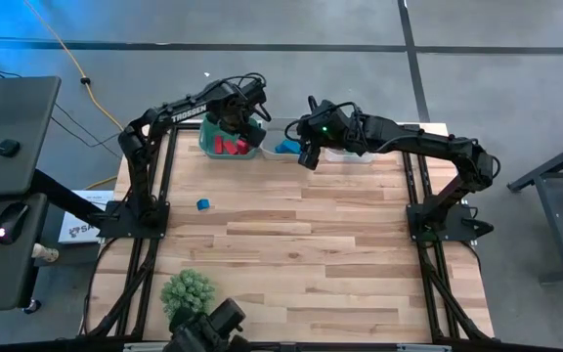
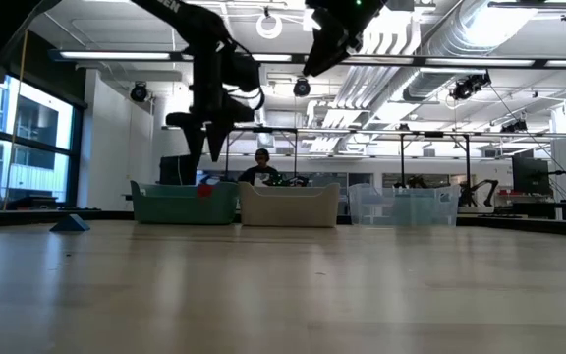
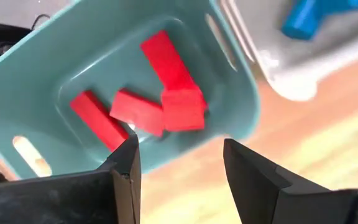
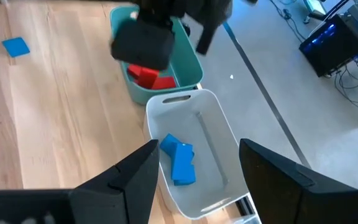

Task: Sort & place blocks by color
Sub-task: Put the blue block into the gray bin

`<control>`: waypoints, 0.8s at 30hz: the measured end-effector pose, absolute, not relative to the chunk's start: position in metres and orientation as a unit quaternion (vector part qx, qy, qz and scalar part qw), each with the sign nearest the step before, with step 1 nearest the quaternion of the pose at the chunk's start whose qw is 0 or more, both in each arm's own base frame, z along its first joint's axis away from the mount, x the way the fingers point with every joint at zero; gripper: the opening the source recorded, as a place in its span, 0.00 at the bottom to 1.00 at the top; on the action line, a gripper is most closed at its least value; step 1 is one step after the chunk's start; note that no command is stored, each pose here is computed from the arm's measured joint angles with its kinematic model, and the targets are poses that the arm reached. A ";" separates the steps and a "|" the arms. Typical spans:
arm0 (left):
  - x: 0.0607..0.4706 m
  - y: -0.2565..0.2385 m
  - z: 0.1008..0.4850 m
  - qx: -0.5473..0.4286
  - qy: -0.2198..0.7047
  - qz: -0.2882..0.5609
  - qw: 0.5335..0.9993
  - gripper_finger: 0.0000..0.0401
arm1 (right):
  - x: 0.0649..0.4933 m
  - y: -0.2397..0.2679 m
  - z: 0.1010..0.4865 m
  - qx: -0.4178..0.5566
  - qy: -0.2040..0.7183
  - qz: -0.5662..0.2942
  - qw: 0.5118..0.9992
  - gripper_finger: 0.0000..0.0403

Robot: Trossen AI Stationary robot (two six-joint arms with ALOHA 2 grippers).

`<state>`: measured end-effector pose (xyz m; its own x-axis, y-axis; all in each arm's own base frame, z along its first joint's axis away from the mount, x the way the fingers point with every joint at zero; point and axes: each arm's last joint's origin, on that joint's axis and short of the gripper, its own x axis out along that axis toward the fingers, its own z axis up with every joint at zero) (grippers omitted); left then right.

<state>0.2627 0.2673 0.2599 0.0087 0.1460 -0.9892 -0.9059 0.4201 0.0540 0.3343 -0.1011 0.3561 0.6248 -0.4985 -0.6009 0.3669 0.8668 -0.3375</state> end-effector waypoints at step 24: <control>0.210 0.142 0.299 -0.324 0.559 0.419 0.638 0.36 | 0.332 -0.099 0.352 -0.112 0.387 -0.208 0.891 0.53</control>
<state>0.2104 0.1420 0.2986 0.0236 0.1724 -0.9847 -0.8965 0.4395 0.0555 0.3320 -0.0994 0.3521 0.6132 -0.4583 -0.6434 0.2844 0.8879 -0.3615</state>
